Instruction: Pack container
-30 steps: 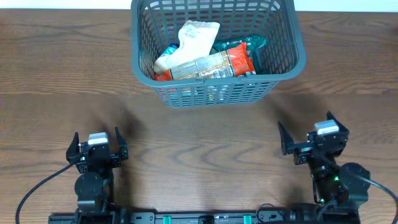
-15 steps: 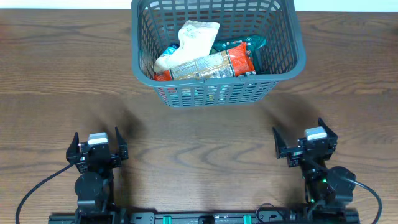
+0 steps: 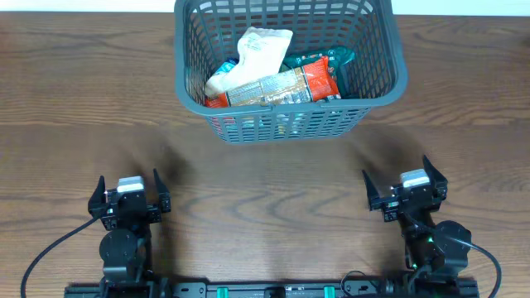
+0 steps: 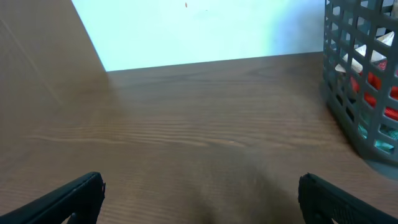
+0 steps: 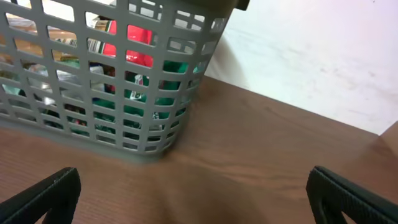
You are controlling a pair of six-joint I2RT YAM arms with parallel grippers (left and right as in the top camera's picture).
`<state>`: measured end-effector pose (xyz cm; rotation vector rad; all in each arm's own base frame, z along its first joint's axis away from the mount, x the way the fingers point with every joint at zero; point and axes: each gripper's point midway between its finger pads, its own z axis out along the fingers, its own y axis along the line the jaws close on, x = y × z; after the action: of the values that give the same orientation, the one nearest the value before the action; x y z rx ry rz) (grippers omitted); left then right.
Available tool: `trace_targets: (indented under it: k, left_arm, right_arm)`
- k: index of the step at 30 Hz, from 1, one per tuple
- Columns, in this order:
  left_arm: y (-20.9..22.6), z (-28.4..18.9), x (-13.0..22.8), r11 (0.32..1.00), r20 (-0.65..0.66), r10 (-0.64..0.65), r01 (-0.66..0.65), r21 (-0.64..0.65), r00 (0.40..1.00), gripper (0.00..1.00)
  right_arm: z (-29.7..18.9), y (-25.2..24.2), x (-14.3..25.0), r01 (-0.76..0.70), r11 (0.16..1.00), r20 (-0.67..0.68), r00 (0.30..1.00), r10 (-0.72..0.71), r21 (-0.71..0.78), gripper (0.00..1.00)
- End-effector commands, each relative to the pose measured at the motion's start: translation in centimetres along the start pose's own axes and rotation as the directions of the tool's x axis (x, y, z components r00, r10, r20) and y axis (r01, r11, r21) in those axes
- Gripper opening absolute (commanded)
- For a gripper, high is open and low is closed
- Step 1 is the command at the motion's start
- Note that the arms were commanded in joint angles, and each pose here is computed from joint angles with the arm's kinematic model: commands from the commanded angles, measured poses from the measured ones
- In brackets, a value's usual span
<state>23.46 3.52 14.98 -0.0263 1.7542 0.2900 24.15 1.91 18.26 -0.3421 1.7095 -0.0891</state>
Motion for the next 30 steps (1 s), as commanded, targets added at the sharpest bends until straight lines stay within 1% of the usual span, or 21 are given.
trace_targets:
  k: [1, 9, 30]
  left_arm:
    - [-0.3, 0.2, 1.2, 1.000, -0.026, 0.020, -0.020, 0.007, 0.999, 0.98]
    - [-0.3, 0.2, 1.2, 1.000, -0.026, 0.020, -0.020, 0.007, 0.999, 0.98]
    - [-0.3, 0.2, 1.2, 1.000, -0.026, 0.020, -0.020, 0.007, 0.999, 0.99]
  right_arm:
    - [0.0, 0.4, 0.2, 0.026, 1.000, 0.006, 1.000, -0.026, -0.013, 0.99]
    - [-0.4, 0.4, -0.1, 0.035, 0.999, 0.052, 0.998, -0.035, 0.002, 0.99]
    - [0.3, 1.0, 2.5, 0.049, 0.999, 0.043, 0.998, -0.049, -0.001, 0.99]
